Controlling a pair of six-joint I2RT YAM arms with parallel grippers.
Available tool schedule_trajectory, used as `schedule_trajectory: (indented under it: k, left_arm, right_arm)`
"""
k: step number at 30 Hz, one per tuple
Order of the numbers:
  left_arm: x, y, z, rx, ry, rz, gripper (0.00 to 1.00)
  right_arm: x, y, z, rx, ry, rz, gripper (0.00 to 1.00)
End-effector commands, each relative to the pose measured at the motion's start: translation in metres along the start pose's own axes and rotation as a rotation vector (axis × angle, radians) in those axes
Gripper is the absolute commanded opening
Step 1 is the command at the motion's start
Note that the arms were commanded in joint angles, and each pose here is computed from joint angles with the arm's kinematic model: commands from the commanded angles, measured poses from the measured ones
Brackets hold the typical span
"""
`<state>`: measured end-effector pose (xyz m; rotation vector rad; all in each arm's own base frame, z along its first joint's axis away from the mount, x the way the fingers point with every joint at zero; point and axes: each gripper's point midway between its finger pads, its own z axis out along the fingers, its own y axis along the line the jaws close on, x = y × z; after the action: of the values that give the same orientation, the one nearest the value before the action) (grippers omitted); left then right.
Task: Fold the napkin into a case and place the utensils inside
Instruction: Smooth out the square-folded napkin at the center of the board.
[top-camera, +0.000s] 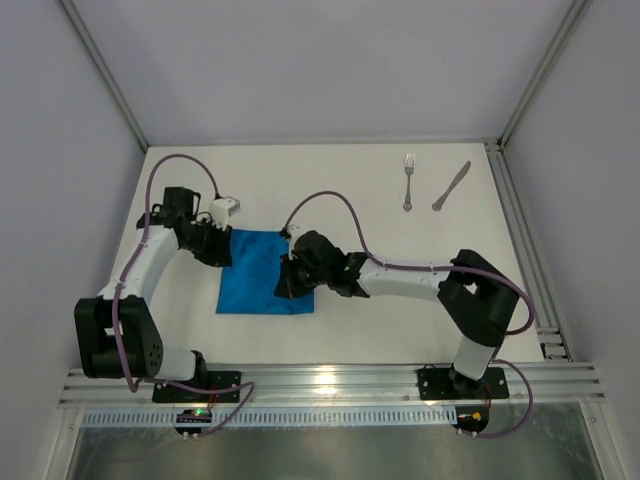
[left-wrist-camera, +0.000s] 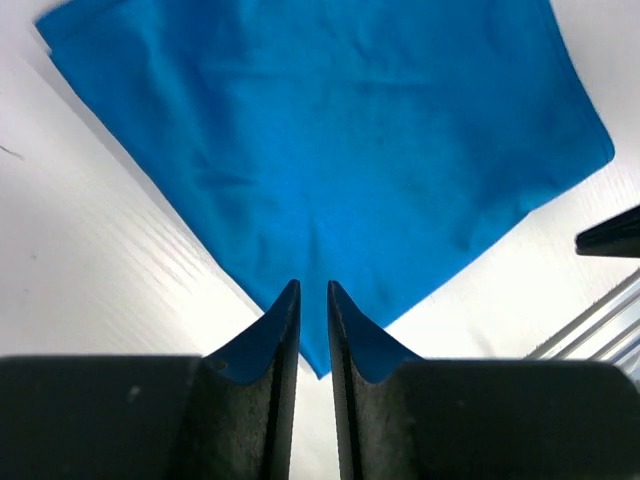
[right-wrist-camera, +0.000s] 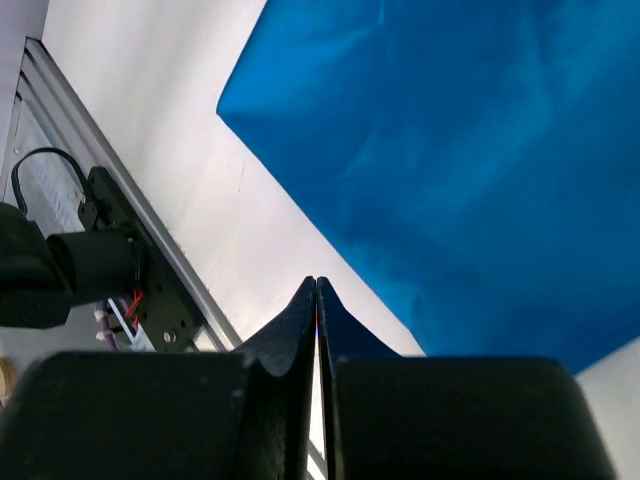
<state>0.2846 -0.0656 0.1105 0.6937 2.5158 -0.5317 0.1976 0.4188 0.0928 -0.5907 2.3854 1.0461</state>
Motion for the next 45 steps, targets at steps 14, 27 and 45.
schedule_trajectory:
  k: [14,27,45]
  left_arm:
    - [0.115,0.016,0.040,-0.072,0.380,0.020,0.17]
    - [0.095,0.012,0.041,-0.037,0.318,0.020,0.15]
    - [0.096,-0.066,0.057,0.070,0.380,0.395,0.13]
  right_arm:
    - [0.046,-0.073,0.029,0.159,0.046,0.202,0.04]
    - [0.033,-0.077,0.000,0.174,0.034,0.162,0.04]
    - [0.022,-0.074,-0.001,0.164,-0.006,0.184,0.04]
